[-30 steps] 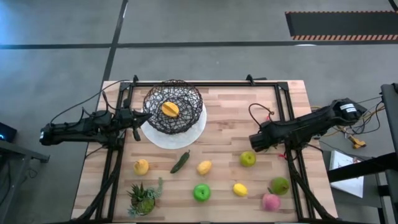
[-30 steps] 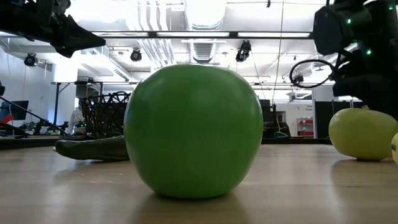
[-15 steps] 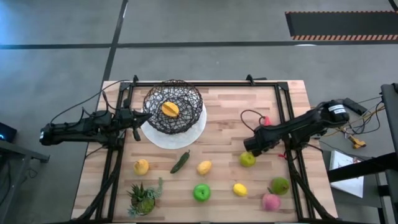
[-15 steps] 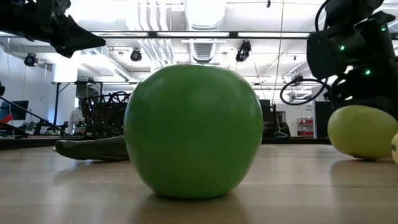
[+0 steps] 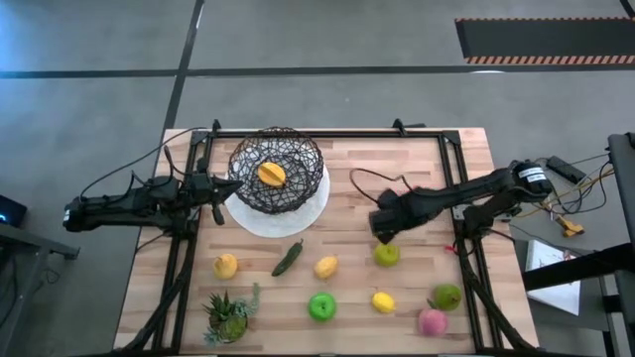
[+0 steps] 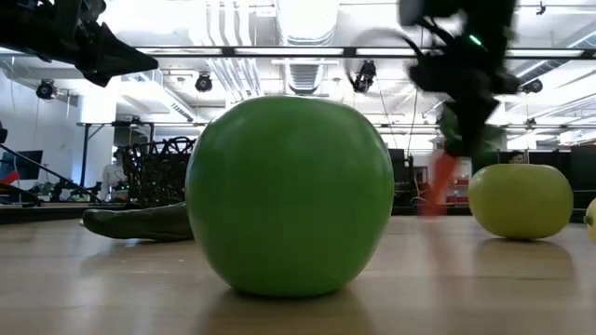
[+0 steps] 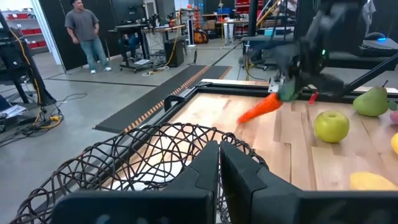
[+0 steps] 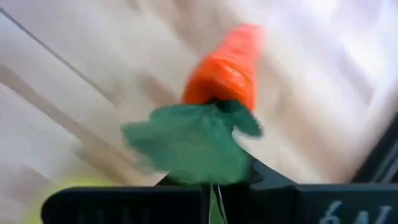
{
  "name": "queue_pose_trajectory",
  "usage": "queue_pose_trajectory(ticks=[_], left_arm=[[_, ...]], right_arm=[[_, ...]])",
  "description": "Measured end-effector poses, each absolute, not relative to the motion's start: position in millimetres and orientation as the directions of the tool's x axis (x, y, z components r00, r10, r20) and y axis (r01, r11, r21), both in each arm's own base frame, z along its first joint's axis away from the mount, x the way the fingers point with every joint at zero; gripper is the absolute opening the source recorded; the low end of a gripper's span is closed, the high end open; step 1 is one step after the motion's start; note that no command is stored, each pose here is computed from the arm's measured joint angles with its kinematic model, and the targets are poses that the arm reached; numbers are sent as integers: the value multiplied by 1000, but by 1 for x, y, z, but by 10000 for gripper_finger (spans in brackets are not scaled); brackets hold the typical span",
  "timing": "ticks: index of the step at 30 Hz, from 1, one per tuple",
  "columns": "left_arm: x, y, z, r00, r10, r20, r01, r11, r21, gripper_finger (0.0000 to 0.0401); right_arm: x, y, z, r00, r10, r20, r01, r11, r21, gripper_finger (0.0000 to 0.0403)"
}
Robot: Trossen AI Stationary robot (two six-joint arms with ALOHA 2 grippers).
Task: Build produce basket
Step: Put the carrot into the wire basket
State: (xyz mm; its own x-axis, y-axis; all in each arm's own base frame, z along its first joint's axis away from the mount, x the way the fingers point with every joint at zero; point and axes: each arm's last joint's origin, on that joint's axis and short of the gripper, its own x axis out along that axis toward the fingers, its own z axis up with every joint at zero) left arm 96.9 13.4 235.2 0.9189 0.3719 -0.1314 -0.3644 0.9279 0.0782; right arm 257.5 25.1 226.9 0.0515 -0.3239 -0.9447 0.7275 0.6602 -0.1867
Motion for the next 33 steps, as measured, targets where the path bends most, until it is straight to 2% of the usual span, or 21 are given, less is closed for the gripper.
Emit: queue_pose_trajectory(ticks=[6, 12, 15, 19, 25, 28, 33], left_arm=[[97, 13, 236, 920, 372, -126, -365, 928, 76, 0], [97, 13, 236, 920, 372, -127, -365, 928, 76, 0], [97, 13, 236, 920, 372, -127, -365, 928, 76, 0], [97, 13, 236, 920, 372, -127, -365, 928, 76, 0], [97, 13, 236, 920, 372, -127, -365, 928, 75, 0], [97, 13, 236, 919, 372, -127, -365, 928, 75, 0], [97, 13, 235, 919, 372, -129, -365, 928, 75, 0]], right_arm=[[306, 5, 278, 229, -443, -867, 596, 768, -235, 9], [365, -20, 296, 366, -463, -808, 357, 871, -337, 9], [396, -30, 301, 443, -474, -761, 257, 880, -399, 8], [430, -40, 316, 524, -490, -697, 206, 867, -454, 8], [464, -53, 325, 574, -500, -649, 175, 849, -499, 8], [474, -63, 324, 596, -469, -652, 170, 867, -467, 8], [485, -88, 322, 666, -325, -671, 194, 945, -265, 8]])
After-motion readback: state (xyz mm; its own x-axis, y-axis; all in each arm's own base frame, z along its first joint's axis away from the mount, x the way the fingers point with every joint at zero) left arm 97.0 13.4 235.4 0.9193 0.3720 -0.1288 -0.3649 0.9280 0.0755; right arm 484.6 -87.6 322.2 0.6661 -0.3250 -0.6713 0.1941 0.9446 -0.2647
